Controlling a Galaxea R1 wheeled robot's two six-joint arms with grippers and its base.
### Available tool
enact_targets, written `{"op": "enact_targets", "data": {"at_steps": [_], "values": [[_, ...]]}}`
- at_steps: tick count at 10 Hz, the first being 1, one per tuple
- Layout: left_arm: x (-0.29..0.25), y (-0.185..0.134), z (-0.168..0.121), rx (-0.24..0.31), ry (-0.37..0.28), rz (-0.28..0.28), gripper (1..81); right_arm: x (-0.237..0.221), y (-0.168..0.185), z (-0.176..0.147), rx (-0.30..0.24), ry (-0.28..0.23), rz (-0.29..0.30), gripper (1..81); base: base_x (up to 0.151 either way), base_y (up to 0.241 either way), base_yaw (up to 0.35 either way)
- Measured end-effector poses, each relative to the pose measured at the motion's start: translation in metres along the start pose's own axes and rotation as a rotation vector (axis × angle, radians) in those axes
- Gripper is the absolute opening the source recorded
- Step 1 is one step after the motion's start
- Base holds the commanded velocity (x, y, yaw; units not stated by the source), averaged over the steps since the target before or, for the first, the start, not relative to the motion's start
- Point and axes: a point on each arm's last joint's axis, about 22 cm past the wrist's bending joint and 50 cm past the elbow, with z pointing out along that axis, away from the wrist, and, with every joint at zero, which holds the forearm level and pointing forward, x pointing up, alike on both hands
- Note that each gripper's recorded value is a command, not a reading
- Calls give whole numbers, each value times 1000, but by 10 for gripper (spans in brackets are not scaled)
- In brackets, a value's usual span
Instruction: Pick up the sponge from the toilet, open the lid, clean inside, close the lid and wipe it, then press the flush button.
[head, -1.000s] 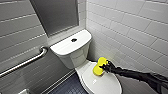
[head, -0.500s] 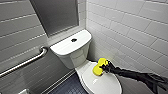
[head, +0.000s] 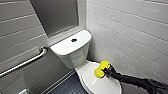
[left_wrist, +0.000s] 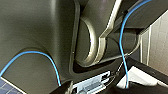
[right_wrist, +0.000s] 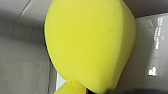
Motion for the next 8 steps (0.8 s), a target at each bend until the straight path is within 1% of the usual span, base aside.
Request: {"op": "enact_targets", "data": {"at_steps": [2,4,6,8], "values": [[-2,3,2,-5,-2,-2,811,-3,12,-13,7,4,25,10,0,0,0],[-3,8,4,-11,-3,-3,811,-17,29,-36,25,-4,61,10,0,0,0],[-3,8,4,-11,-3,-1,811,-33,51,-69,30,-21,98,10,0,0,0],[-3,10,5,-15,-3,1,811,-45,83,-109,15,-11,139,10,0,0,0]]}}
